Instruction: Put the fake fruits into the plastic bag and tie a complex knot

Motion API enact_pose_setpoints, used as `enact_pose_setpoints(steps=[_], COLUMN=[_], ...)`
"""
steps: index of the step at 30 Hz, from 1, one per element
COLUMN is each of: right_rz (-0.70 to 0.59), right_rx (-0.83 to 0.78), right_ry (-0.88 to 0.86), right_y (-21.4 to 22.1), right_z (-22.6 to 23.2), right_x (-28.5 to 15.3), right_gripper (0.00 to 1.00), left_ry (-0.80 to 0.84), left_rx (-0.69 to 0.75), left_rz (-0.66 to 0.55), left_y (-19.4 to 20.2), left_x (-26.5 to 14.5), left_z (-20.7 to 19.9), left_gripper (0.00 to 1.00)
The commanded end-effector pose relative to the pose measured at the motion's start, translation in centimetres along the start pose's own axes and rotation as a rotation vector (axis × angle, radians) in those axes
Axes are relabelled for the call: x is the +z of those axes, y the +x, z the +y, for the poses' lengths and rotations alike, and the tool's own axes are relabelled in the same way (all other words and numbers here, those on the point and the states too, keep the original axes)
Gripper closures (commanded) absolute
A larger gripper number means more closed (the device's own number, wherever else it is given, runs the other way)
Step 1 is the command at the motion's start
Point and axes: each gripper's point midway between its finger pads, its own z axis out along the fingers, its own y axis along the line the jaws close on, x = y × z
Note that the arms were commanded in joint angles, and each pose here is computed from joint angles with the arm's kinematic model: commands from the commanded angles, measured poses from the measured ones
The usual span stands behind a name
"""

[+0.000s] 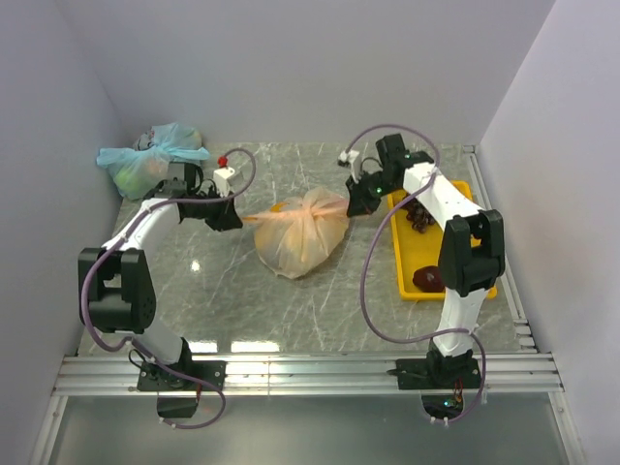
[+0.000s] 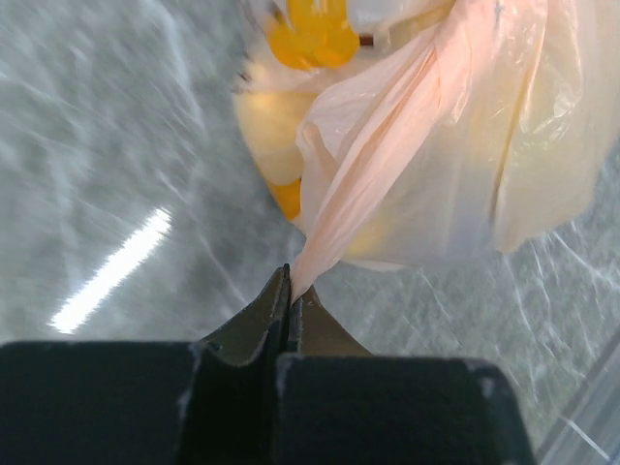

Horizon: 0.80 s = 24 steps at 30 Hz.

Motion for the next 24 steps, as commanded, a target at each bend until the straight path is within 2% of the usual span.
enact_pose_setpoints(steps=[1,4,6,9,13,16,18,19,20,21,22,23,24], right_rz=[0.256,0.235,0.261,0.332,0.387,0.387,0.374,0.342,0.312,0.286,0.241,0.217,0.192], right_rx=[0.142,0.136,0.130,0.148,0.136,0.132,0.132,0.126,0.120,0.122,0.118,0.113,0.111], right_ry=[0.383,0.374,0.377,0.326,0.288,0.228,0.203,0.177,0.162,0.156,0.131,0.125,0.118], right_y=[6.6,6.2,7.3,11.2,13.2,12.5,11.5,10.3,9.4,8.6,7.2,6.3,5.1], right_z=[-9.1,-8.5,-8.0,-6.7,-5.5,-4.3,-3.8,-3.4,-3.1,-2.9,-2.3,-2.0,-1.7], right_x=[-10.7,-10.7,-10.1,-7.1,-5.6,-5.4,-5.3,-5.5,-5.7,-5.9,-6.1,-6.5,-7.3], right_gripper=[1.00,1.00,1.00,1.00,1.00,1.00,1.00,0.92,0.70,0.59,0.50,0.33,0.25], left_ry=[-0.497,-0.529,-0.536,-0.527,-0.516,-0.472,-0.442,-0.396,-0.387,-0.381,-0.378,-0.389,-0.401], left_rx=[-0.031,-0.015,-0.006,-0.009,-0.037,-0.042,-0.028,-0.034,-0.026,-0.022,-0.021,-0.011,-0.023], left_rz=[0.027,-0.030,-0.024,0.009,0.056,0.064,0.036,0.026,0.022,0.018,0.019,0.022,0.011], left_y=[-0.4,-2.0,-1.3,0.9,3.4,3.9,2.6,2.3,1.6,1.1,0.8,0.0,-0.7], left_x=[-9.4,-11.2,-11.5,-10.7,-9.7,-9.1,-9.2,-8.9,-8.9,-8.9,-9.0,-9.2,-9.4], left_z=[10.8,11.4,11.4,11.1,10.9,10.3,9.8,9.0,8.9,8.7,8.5,8.5,8.4], left_gripper=[1.00,1.00,1.00,1.00,1.00,1.00,1.00,0.90,0.82,0.73,0.53,0.45,0.40])
